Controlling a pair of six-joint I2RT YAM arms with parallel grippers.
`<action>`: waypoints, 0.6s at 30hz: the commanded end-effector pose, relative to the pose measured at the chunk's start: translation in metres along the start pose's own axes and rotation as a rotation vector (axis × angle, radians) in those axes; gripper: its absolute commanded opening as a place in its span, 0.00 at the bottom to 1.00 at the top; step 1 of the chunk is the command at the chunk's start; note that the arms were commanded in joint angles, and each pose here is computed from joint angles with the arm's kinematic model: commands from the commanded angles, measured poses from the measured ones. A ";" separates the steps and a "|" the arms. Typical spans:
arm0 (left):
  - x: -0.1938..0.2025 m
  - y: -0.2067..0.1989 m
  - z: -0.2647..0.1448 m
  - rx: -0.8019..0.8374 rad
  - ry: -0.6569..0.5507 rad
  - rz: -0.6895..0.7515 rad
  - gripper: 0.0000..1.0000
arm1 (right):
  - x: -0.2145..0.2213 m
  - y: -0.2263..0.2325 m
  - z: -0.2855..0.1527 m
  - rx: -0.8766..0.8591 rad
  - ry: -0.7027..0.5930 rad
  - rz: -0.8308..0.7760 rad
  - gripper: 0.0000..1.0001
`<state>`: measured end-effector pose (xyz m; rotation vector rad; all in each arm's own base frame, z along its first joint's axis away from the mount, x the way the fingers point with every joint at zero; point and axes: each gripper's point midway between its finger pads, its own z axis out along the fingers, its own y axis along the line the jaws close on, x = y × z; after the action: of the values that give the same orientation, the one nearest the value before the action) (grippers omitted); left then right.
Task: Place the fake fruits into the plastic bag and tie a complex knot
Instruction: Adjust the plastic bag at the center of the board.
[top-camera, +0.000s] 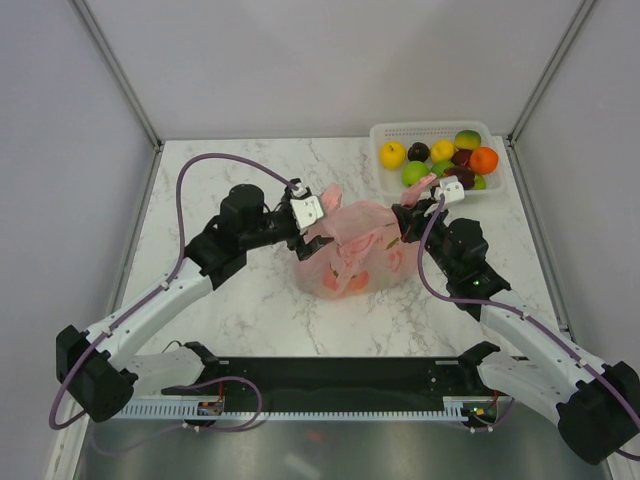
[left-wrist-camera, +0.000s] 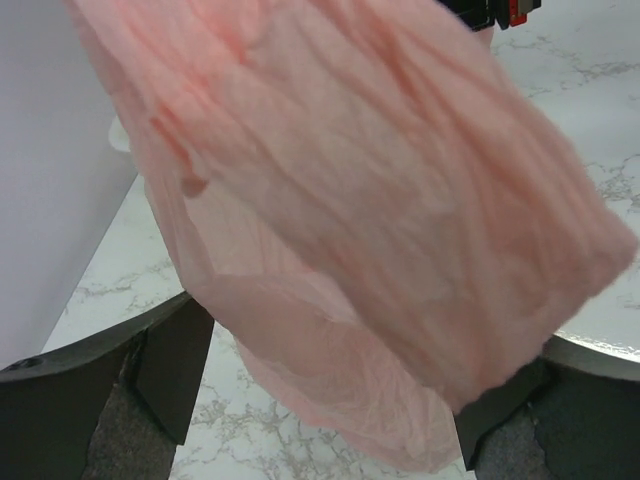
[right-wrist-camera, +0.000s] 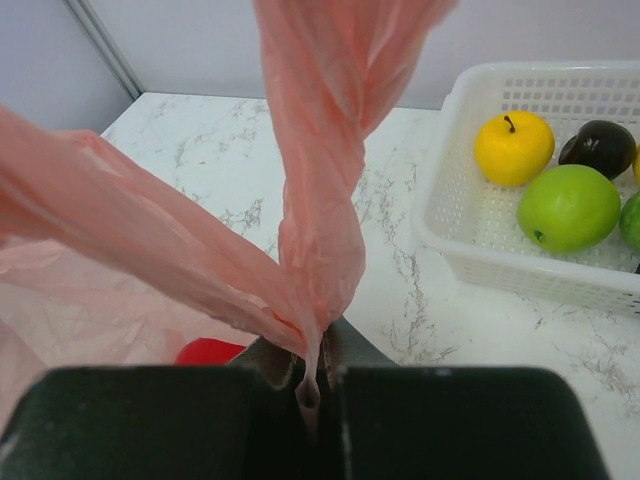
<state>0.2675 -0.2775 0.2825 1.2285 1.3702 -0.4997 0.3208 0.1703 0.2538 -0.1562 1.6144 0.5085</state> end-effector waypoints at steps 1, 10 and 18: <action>-0.039 0.006 0.006 0.045 -0.154 0.069 0.93 | -0.025 0.011 0.001 -0.039 -0.051 -0.006 0.00; -0.055 0.003 0.015 0.122 -0.212 -0.042 0.02 | -0.026 0.010 -0.001 -0.036 -0.051 -0.009 0.00; -0.030 0.055 -0.028 -0.314 -0.070 -0.274 0.02 | -0.030 -0.029 -0.006 0.208 -0.028 0.036 0.00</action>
<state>0.2754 -0.2834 0.3020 1.0854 1.4199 -0.6251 0.3242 0.1581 0.2517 -0.1000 1.6601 0.4447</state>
